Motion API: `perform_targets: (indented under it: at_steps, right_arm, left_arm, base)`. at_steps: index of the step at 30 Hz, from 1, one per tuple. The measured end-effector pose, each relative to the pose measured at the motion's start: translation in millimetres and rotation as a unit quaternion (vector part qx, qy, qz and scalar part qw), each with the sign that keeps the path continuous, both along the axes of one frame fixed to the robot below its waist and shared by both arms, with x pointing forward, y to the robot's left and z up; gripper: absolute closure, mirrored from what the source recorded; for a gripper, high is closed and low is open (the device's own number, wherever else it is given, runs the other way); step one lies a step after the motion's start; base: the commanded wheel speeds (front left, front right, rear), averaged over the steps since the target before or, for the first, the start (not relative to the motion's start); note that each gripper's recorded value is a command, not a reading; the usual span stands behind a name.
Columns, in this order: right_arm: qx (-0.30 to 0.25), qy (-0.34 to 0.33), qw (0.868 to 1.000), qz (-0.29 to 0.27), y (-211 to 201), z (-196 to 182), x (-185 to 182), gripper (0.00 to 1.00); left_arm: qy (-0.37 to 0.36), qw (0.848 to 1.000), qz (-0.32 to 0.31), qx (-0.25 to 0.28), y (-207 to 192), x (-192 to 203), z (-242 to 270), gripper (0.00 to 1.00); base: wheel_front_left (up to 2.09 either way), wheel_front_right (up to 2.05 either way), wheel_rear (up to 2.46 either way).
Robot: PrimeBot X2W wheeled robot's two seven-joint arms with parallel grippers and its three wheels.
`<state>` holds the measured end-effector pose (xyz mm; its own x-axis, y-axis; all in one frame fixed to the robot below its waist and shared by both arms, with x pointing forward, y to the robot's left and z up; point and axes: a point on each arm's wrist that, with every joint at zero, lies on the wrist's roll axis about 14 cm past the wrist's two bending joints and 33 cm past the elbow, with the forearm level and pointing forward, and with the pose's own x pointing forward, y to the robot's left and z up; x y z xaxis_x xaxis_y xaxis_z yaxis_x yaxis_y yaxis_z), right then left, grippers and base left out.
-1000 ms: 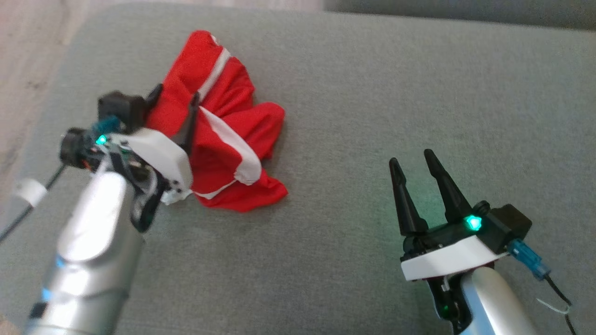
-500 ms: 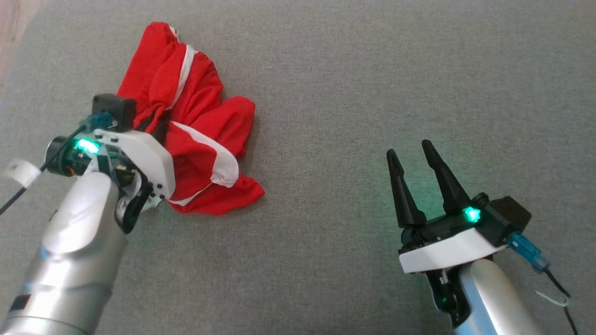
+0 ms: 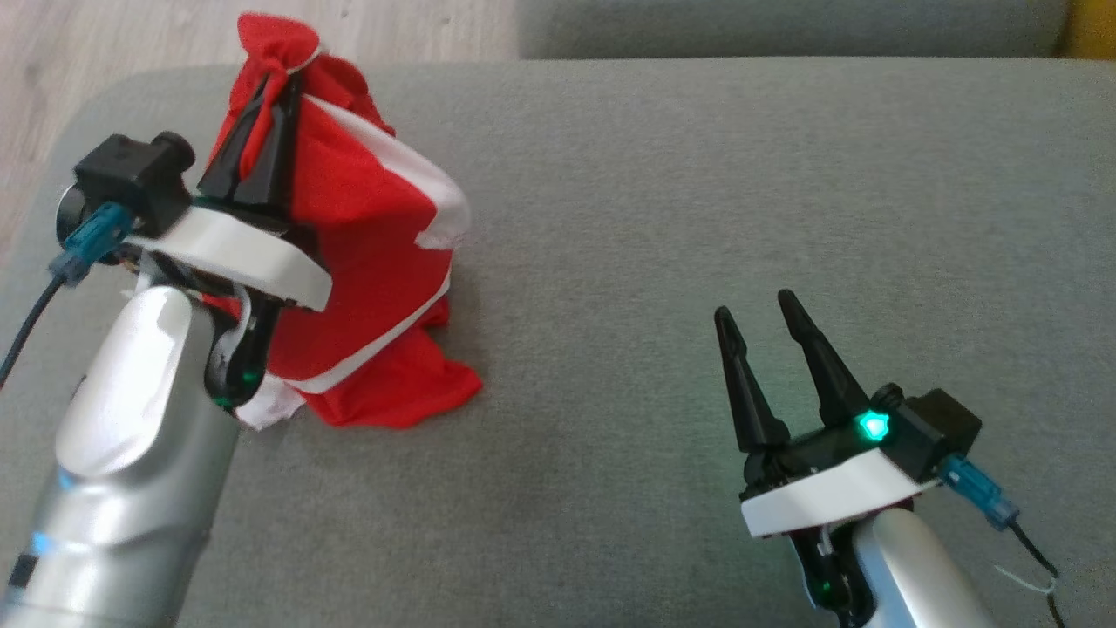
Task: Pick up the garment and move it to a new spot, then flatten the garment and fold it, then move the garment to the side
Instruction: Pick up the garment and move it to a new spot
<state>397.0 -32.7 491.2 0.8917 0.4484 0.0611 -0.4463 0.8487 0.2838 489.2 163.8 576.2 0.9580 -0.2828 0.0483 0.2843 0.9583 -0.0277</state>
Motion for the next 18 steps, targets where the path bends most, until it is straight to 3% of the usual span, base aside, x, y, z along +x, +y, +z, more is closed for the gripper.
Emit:
perform_targets:
  at_steps: [7,18]
  right_arm:
    - [0.0,-0.006,0.999,-0.038,-26,7,-9,0.0]
    - [0.012,-0.017,0.993,-0.115,-76,19,-15,0.0]
  left_arm:
    - [-0.066,0.993,-0.088,-0.045,-69,-19,44,1.0]
    - [-0.044,0.967,-0.246,-0.045,-190,-38,37,1.0]
  base:
    - [0.0,0.0,0.0]
    - [0.0,0.0,0.0]
